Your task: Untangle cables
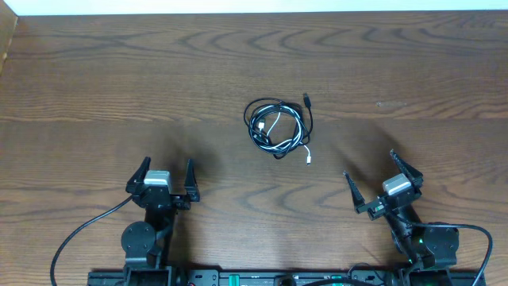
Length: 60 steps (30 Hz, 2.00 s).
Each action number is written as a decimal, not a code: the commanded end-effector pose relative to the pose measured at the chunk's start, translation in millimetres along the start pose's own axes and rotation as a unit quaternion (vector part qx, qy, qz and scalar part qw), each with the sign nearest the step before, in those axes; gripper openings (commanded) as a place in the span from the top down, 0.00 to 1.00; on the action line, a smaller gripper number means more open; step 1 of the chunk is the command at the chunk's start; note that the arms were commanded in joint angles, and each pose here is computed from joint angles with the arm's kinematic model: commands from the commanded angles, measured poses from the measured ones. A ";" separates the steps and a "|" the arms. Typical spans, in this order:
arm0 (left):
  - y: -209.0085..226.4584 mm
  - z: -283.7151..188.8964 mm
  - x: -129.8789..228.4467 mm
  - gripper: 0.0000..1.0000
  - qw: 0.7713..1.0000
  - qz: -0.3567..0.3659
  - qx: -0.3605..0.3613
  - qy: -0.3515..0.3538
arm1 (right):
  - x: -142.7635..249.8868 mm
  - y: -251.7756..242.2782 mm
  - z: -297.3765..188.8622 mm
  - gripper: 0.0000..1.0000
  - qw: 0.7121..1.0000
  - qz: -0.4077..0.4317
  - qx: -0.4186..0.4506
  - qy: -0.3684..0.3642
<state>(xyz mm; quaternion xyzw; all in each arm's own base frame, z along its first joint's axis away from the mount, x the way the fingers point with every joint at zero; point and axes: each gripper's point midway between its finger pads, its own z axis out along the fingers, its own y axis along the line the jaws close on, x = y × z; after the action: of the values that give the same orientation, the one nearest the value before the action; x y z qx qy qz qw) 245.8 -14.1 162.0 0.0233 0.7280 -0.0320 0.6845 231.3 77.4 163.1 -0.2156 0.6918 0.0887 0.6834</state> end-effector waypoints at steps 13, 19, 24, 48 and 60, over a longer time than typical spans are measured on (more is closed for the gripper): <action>-12.4 2.0 -23.4 0.08 0.999 0.001 0.035 0.011 | -29.5 1.4 -4.4 0.01 1.000 0.009 -0.011 -0.025; -13.3 15.8 -41.1 0.08 0.997 0.017 0.041 0.060 | -46.9 -3.1 -1.4 0.01 1.000 0.014 -0.012 -0.014; -19.2 31.8 -54.9 0.08 0.990 0.025 0.064 0.123 | -55.9 -10.0 12.6 0.01 0.999 0.032 -0.020 0.031; -66.4 79.0 -132.6 0.08 0.903 -0.070 0.206 0.370 | -103.9 5.6 112.3 0.01 0.927 0.139 -0.262 0.230; -73.6 113.0 -120.9 0.08 0.890 -0.088 0.233 0.381 | -69.2 18.2 157.1 0.01 0.907 0.150 -0.298 0.257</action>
<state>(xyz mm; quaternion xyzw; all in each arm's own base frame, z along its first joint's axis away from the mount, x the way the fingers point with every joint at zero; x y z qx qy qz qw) 357.9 -89.2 264.6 0.1157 0.9130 -0.2358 0.3121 364.1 156.3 215.4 -0.2929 0.8254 0.3196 0.3616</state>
